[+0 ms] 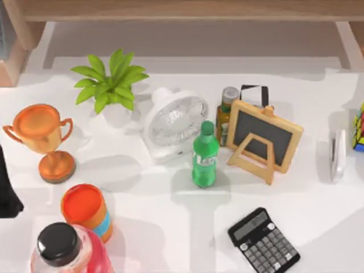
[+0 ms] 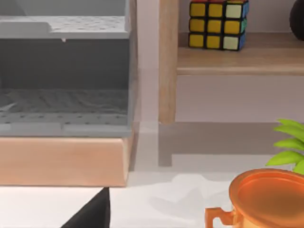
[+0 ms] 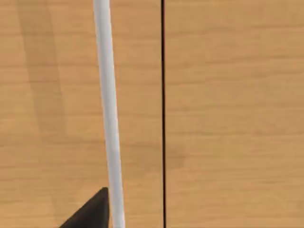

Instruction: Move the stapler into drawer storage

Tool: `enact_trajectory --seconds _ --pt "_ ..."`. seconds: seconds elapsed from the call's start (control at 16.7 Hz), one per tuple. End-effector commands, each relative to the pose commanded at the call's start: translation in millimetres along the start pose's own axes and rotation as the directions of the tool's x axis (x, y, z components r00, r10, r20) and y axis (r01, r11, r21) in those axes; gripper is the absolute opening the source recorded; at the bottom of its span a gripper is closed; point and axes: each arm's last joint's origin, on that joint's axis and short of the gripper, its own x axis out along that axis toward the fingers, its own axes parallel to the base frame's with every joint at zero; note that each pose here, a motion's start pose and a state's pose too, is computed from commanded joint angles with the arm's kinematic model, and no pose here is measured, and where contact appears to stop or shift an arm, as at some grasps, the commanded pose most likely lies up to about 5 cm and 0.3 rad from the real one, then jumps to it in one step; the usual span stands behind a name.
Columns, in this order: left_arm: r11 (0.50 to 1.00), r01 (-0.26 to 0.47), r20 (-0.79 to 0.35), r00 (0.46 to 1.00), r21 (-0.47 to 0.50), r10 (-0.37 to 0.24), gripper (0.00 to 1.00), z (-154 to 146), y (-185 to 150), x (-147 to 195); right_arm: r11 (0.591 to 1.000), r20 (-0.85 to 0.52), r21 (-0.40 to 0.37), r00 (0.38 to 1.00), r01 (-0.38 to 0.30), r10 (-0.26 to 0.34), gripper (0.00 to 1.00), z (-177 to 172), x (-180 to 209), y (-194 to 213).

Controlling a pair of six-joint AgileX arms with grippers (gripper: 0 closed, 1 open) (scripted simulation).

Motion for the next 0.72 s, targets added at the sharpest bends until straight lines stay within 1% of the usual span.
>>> enact_trajectory --seconds 0.12,0.24,0.6,0.72 --pt "1.0 0.0 0.0 1.0 0.0 0.0 1.0 0 0 0 0.999 0.013 -0.016 0.999 -0.032 0.033 1.0 -4 2 23" --pt "1.0 0.0 0.0 1.0 0.0 0.0 1.0 0 0 0 0.999 0.02 -0.02 0.999 -0.05 0.051 1.0 -4 2 34" --pt "1.0 0.0 0.0 1.0 0.0 0.0 1.0 0 0 0 0.998 0.023 -0.017 0.998 -0.054 0.054 1.0 -2 3 35" --pt "1.0 0.0 0.0 1.0 0.0 0.0 1.0 0 0 0 0.999 0.021 -0.02 0.999 -0.05 0.051 1.0 -3 9 34"
